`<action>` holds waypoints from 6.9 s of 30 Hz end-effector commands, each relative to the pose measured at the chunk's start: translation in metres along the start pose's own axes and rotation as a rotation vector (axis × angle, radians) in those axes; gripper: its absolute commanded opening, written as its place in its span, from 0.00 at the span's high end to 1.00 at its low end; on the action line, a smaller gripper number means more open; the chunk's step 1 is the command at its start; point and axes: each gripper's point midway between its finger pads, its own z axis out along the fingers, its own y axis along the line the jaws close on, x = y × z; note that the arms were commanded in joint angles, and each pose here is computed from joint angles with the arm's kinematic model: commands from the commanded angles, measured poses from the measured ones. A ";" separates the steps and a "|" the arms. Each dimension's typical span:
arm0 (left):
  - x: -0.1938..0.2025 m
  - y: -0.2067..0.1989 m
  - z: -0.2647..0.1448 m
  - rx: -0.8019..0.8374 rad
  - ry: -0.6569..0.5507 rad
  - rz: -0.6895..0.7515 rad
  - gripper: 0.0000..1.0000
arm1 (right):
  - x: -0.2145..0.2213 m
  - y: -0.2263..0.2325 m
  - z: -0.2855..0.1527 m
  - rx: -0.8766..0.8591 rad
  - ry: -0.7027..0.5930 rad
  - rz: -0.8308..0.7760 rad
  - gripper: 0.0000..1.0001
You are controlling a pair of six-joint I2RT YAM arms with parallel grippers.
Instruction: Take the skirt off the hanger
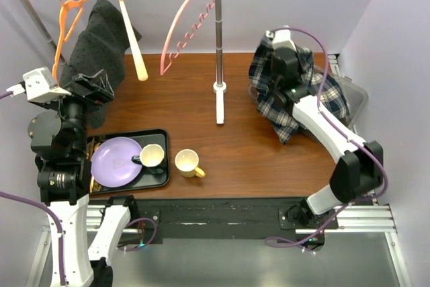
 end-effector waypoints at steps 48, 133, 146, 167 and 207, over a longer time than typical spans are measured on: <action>-0.016 0.006 0.006 -0.066 0.081 0.139 0.01 | 0.119 0.071 -0.067 -0.701 0.428 -0.076 0.02; -0.005 0.083 0.139 -0.250 0.238 0.489 0.50 | 0.051 0.032 0.005 -0.485 0.141 0.531 0.01; -0.015 0.094 0.129 -0.316 0.192 0.529 0.49 | 0.044 0.036 -0.002 -0.508 0.125 0.529 0.01; -0.054 0.127 0.169 -0.490 0.075 0.739 0.28 | 0.034 0.047 0.001 -0.529 0.113 0.508 0.01; -0.053 0.108 0.135 -0.298 0.202 1.049 0.25 | -0.019 0.055 -0.026 -0.659 0.046 0.543 0.01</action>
